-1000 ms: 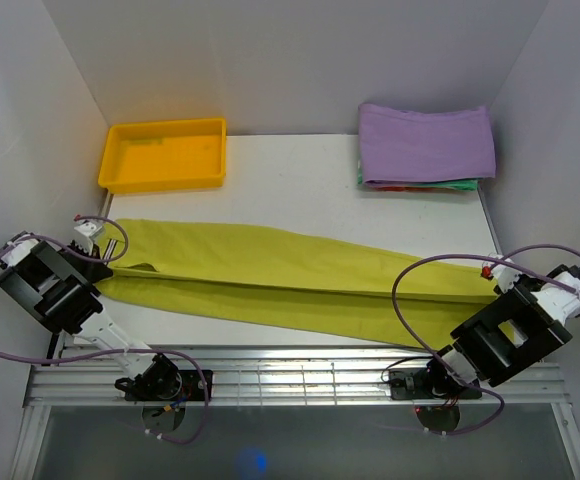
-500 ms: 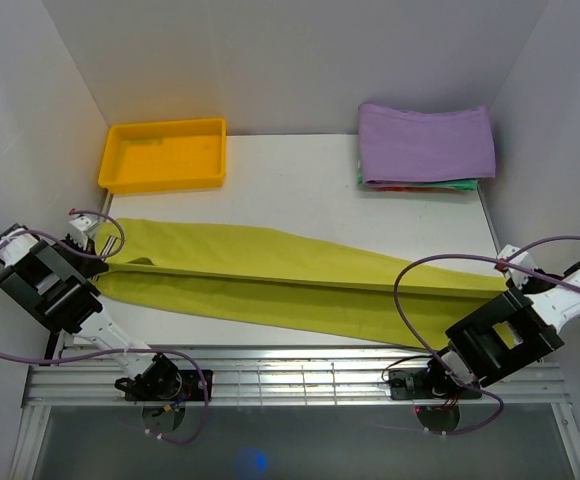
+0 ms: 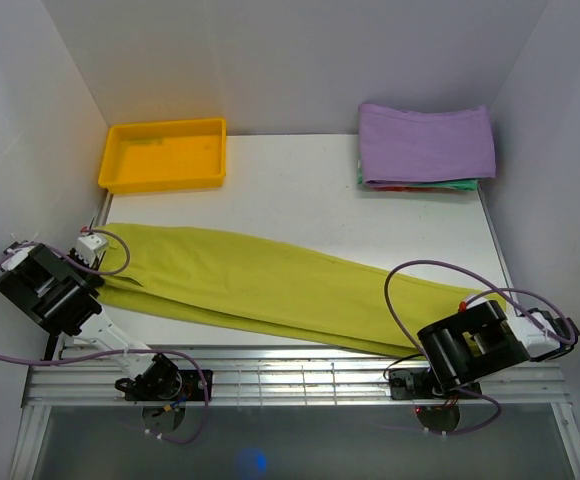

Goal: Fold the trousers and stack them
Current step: Fold the trousers

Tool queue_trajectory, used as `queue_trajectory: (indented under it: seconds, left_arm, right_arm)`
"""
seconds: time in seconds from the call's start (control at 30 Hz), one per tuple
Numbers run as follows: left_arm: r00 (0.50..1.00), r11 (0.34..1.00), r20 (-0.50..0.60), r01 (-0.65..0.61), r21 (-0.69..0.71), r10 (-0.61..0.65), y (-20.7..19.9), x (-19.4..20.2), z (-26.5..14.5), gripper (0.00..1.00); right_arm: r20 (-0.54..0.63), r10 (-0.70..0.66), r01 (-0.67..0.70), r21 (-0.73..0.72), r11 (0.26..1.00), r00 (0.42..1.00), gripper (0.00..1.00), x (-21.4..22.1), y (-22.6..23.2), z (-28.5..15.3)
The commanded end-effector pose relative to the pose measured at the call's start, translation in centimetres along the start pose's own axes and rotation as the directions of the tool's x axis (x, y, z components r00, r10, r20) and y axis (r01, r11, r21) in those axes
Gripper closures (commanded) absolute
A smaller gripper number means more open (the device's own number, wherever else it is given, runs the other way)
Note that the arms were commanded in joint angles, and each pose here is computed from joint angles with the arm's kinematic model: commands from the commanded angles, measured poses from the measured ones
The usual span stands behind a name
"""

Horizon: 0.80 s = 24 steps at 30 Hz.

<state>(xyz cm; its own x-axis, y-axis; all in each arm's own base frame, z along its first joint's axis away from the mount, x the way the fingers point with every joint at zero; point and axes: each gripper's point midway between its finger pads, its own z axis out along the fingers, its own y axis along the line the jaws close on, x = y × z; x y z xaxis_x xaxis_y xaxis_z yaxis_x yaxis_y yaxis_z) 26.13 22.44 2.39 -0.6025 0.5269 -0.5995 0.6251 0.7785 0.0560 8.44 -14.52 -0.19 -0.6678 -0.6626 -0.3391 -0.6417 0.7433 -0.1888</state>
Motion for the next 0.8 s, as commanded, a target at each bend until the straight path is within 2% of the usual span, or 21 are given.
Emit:
queue_trajectory:
  seconds: [0.0, 0.03, 0.07, 0.1, 0.13, 0.17, 0.23, 0.27, 0.33, 0.37, 0.47, 0.6, 0.7, 0.73, 0.77]
  left_arm:
    - [0.992, 0.992, -0.117, -0.061, -0.109, 0.049, 3.4, 3.2, -0.2, 1.0]
    - [0.992, 0.992, -0.115, -0.054, -0.112, 0.041, 3.4, 3.2, -0.1, 1.0]
    - [0.993, 0.993, -0.114, -0.043, -0.112, 0.03, 3.4, 3.1, -0.1, 0.99]
    - [0.994, 0.994, -0.101, -0.039, -0.107, 0.028, 3.1, 2.7, -0.1, 0.92]
    - [0.995, 0.995, -0.092, -0.04, -0.096, 0.031, 2.7, 2.4, -0.3, 0.74]
    - [0.995, 0.994, -0.084, -0.065, -0.083, 0.058, 2.4, 2.1, -0.6, 0.67]
    - [0.996, 0.995, -0.038, -0.079, -0.056, 0.077, 1.2, 0.3, -1.4, 0.55]
    - [0.996, 0.995, -0.018, -0.094, -0.042, 0.093, 0.8, -0.4, -1.9, 0.51]
    - [0.991, 0.991, 0.049, -0.126, -0.031, 0.128, -0.1, -3.0, -3.4, 0.43]
    - [0.989, 0.991, 0.066, -0.134, -0.023, 0.135, -0.4, -3.7, -3.9, 0.34]
    - [0.98, 0.986, 0.111, -0.168, 0.005, 0.166, -1.8, -6.1, -5.9, 0.27]
    - [0.969, 0.981, 0.157, -0.193, -0.015, 0.192, -2.5, -8.3, -7.5, 0.25]
    - [0.959, 0.978, 0.192, -0.206, -0.039, 0.21, -2.5, -9.6, -7.5, 0.23]
    - [0.961, 0.979, 0.191, -0.197, -0.044, 0.202, -2.3, -9.9, -7.2, 0.23]
    - [0.971, 0.99, 0.194, -0.138, -0.016, 0.138, -2.9, -10.3, -6.4, 0.23]
  right_arm:
    - [-0.165, -0.705, 0.714, -0.007, 0.7, 0.69, 0.92, 1.4, -5.2, -0.2]
    - [-0.168, -0.703, 0.713, -0.006, 0.702, 0.691, 0.92, 1.5, -5.2, -0.2]
    - [-0.171, -0.7, 0.711, -0.004, 0.704, 0.693, 0.78, 1.4, -5.3, -0.4]
    - [-0.167, -0.687, 0.697, 0.006, 0.717, 0.708, 0.68, 1.3, -5.4, -0.6]
    - [-0.165, -0.677, 0.688, 0.019, 0.725, 0.718, 0.57, 1.0, -6.2, -1.6]
    - [-0.156, -0.665, 0.677, 0.038, 0.735, 0.73, 0.39, 0.7, -6.8, -2.1]
    - [-0.121, -0.626, 0.637, 0.088, 0.766, 0.77, 0.26, -0.1, -8.1, -3.4]
    - [-0.109, -0.616, 0.625, 0.097, 0.774, 0.78, 0.13, -0.4, -9.4, -5.0]
    - [-0.088, -0.586, 0.593, 0.137, 0.794, 0.805, 0.09, -1.1, -10.9, -6.4]
    - [-0.082, -0.574, 0.58, 0.141, 0.803, 0.815, 0.08, -1.3, -12.0, -7.8]
    - [-0.024, -0.504, 0.502, 0.145, 0.853, 0.864, 0.06, -1.6, -13.2, -9.0]
    - [0.041, -0.383, 0.377, 0.105, 0.92, 0.923, 0.04, -2.4, -13.8, -10.4]
    - [0.075, -0.259, 0.259, 0.01, 0.966, 0.963, 0.08, -3.1, -12.2, -9.4]
    - [0.076, -0.218, 0.22, -0.016, 0.975, 0.973, 0.13, -3.2, -11.4, -8.7]
    - [0.075, -0.188, 0.191, -0.041, 0.981, 0.979, 0.14, -3.4, -10.8, -8.2]
